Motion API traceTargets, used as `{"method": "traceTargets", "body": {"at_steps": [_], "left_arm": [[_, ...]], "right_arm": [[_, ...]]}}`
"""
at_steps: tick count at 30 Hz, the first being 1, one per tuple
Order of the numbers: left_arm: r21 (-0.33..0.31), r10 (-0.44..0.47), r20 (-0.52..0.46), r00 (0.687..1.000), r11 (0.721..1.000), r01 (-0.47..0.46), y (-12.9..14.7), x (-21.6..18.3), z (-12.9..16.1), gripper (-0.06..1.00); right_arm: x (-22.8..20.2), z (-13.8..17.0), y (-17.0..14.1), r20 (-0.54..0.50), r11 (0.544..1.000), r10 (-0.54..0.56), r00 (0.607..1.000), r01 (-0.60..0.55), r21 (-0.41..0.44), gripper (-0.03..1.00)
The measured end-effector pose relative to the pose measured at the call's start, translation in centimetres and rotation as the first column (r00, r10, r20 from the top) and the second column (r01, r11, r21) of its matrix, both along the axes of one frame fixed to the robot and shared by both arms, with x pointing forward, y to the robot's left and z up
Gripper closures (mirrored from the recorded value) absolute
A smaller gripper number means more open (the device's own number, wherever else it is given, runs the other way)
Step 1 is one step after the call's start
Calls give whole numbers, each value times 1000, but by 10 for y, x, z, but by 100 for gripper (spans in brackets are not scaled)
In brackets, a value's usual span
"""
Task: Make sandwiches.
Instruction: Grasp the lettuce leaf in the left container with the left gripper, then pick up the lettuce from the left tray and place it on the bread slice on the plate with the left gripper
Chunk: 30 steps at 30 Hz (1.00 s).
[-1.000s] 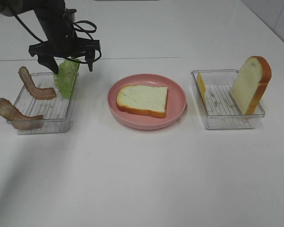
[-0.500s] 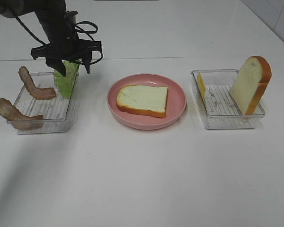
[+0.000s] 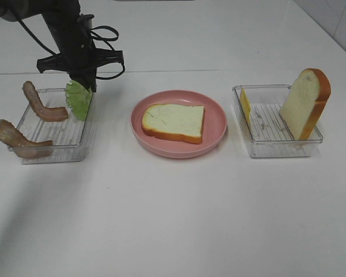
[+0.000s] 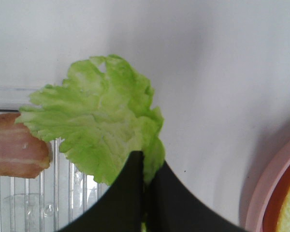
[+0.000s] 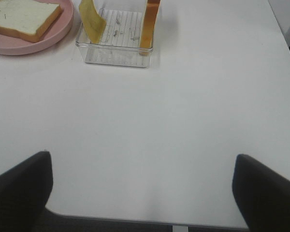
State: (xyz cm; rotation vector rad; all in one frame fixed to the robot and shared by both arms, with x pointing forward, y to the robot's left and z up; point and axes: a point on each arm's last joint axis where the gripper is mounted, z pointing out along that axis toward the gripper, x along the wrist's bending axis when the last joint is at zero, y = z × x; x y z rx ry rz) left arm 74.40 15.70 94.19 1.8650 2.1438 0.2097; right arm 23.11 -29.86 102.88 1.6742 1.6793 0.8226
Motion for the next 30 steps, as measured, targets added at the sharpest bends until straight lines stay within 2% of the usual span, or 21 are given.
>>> {"method": "traceTargets", "body": {"at_steps": [9,11,12,14,15,16,20,22,23,24,25,27,28,30], "left_arm": [[-3,0,22,1000,1000,0,1,-3,25,94],[-16,0,60,998,1000,1,1,-4,46,94],[-16,0,60,998,1000,1,1,-4,46,94],[-40,0,107,994,999,4,1,-7,70,94],[-40,0,107,994,999,4,1,-7,70,94],[-61,-5,139,990,998,14,-1,-9,85,94],[-93,-32,181,983,994,50,-9,-12,104,94],[-131,-78,205,976,986,106,-22,-17,113,94],[-131,-78,205,976,986,106,-22,-17,113,94],[-171,-103,214,971,975,141,-33,-19,115,94],[-171,-103,214,971,975,141,-33,-19,115,94],[-236,-142,234,962,951,198,-50,-24,118,94],[-236,-142,234,962,951,198,-50,-24,118,94],[-294,-178,268,947,921,256,-66,-27,122,94]], "right_arm": [[0,0,0,0,1000,0,1000,0,0,-1],[0,0,0,0,1000,0,1000,0,0,-1],[0,0,0,0,1000,0,1000,0,0,-1],[0,0,0,0,1000,0,1000,0,0,-1],[0,0,0,0,1000,0,1000,0,0,-1],[0,0,0,0,1000,0,1000,0,0,-1],[0,0,0,0,1000,0,1000,0,0,-1],[0,0,0,0,1000,0,1000,0,0,-1],[0,0,0,0,1000,0,1000,0,0,-1],[0,0,0,0,1000,0,1000,0,0,-1],[0,0,0,0,1000,0,1000,0,0,-1],[0,0,0,0,1000,0,1000,0,0,-1],[0,0,0,0,1000,0,1000,0,0,-1],[0,0,0,0,1000,0,1000,0,0,-1]]}}
